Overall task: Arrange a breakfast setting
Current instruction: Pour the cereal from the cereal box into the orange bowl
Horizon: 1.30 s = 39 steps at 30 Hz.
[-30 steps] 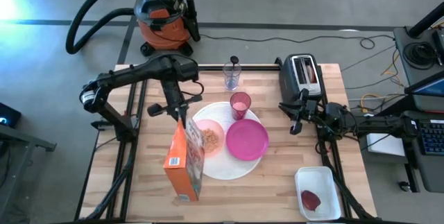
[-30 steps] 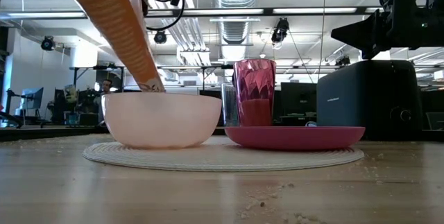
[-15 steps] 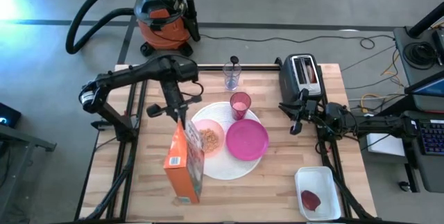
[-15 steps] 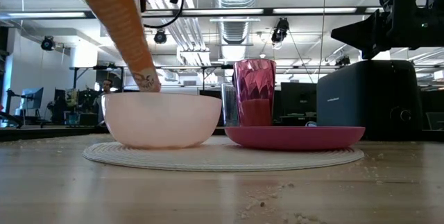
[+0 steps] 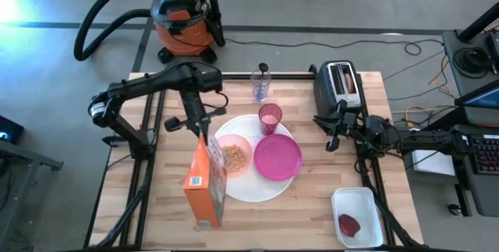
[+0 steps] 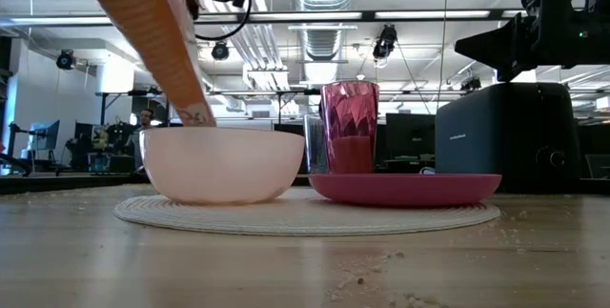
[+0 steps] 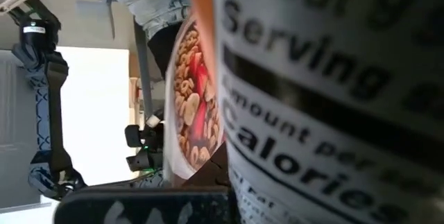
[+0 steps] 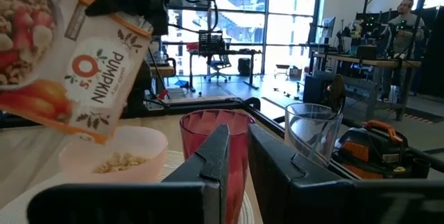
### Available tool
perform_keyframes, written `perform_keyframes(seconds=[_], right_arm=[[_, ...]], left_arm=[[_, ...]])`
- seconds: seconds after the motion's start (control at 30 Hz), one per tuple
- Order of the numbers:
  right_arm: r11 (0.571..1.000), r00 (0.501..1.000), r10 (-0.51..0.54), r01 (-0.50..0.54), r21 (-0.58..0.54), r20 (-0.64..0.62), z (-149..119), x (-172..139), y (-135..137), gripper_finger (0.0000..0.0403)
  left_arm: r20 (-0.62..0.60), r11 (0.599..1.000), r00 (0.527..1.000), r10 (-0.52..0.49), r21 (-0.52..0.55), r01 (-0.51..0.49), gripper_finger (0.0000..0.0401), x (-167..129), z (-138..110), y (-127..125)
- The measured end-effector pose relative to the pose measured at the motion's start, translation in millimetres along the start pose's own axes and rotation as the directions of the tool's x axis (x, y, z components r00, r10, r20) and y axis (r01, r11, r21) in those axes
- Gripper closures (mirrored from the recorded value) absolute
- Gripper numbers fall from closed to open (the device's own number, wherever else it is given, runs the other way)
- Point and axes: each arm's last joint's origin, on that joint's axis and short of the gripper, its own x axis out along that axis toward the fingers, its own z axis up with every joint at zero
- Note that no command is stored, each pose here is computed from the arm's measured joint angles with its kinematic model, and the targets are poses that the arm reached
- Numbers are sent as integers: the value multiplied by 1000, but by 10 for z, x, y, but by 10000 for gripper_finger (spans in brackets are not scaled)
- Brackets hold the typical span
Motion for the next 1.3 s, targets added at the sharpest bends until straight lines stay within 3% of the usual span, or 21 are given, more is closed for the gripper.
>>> perform_keyframes(seconds=[0.93,1.1,1.3], right_arm=[[1000,1000,0,0,0,-5,-4,4,0,360],[1000,1000,0,0,0,-6,-6,4,1,360],[1000,1000,0,0,-1,-5,-5,4,1,360]], left_arm=[[37,1000,999,4,10,-4,401,-7,46,-23],[50,998,999,10,56,-13,401,4,45,-22],[88,982,996,30,182,-46,401,46,12,0]])
